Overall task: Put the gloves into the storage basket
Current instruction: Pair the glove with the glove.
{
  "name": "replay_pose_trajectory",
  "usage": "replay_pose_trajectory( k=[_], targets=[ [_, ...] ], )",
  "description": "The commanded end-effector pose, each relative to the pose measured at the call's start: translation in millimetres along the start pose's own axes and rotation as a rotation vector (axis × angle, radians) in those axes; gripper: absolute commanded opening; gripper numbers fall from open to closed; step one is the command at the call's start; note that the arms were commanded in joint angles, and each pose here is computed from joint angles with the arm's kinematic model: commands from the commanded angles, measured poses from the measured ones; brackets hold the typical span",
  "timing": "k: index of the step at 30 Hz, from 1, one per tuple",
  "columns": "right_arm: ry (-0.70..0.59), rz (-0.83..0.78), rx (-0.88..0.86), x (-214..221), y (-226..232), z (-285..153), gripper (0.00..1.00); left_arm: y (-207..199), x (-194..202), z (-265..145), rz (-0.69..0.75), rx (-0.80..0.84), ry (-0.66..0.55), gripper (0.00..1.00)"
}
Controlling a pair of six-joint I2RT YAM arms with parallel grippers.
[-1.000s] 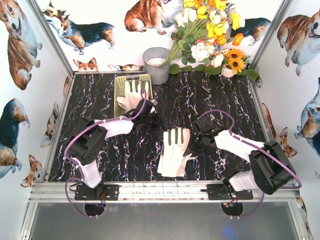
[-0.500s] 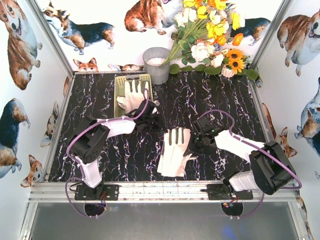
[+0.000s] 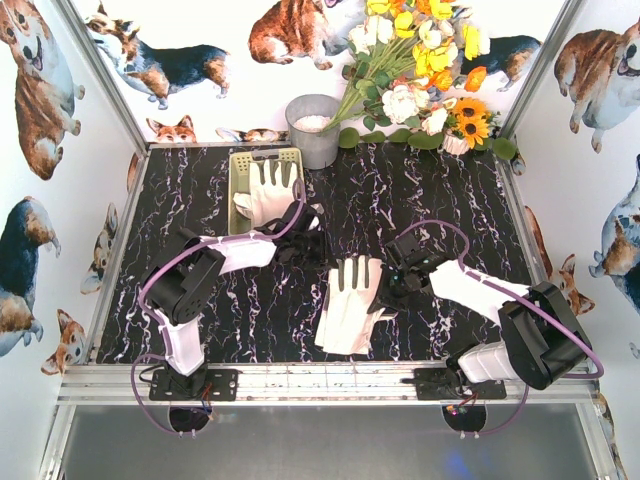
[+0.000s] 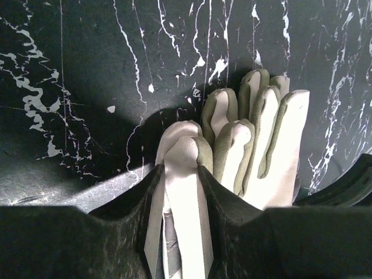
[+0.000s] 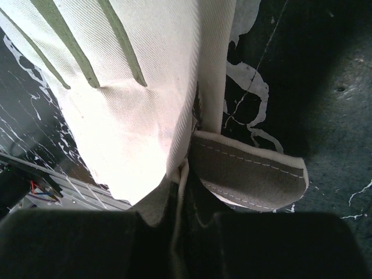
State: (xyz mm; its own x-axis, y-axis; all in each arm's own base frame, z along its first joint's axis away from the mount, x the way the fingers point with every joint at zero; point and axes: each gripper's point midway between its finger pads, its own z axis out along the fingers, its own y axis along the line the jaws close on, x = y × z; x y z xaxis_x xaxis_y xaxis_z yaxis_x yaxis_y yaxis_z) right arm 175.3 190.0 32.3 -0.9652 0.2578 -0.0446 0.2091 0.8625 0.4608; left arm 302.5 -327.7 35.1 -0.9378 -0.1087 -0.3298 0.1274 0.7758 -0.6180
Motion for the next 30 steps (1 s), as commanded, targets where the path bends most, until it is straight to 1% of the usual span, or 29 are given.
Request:
replay_pose_trajectory(
  k=[1, 3, 7, 10, 17, 22, 30],
  targets=[
    [-0.064, -0.033, -0.038, -16, 14, -10, 0.0, 0, 1, 5, 0.038, -0.018, 0.011, 0.23],
    [-0.066, -0.034, -0.038, -16, 14, -10, 0.0, -5, 2, 8, 0.051, -0.008, 0.016, 0.2],
    [-0.07, -0.04, -0.038, -17, 14, -12, 0.0, -14, -2, 8, 0.075, -0.002, 0.004, 0.07],
    [-0.077, -0.044, -0.043, -18, 18, -18, 0.0, -19, -7, 1, 0.079, -0.004, -0.016, 0.03],
    [-0.104, -0.034, -0.076, -19, 31, -43, 0.0, -33, -18, -24, 0.078, 0.002, -0.063, 0.0],
    [-0.093, -0.016, -0.125, -14, 40, -53, 0.0, -39, -24, -37, 0.085, -0.013, -0.085, 0.0],
    [-0.073, 0.07, -0.175, -8, 42, -39, 0.0, -41, -36, -31, 0.114, -0.051, -0.074, 0.0]
  ],
)
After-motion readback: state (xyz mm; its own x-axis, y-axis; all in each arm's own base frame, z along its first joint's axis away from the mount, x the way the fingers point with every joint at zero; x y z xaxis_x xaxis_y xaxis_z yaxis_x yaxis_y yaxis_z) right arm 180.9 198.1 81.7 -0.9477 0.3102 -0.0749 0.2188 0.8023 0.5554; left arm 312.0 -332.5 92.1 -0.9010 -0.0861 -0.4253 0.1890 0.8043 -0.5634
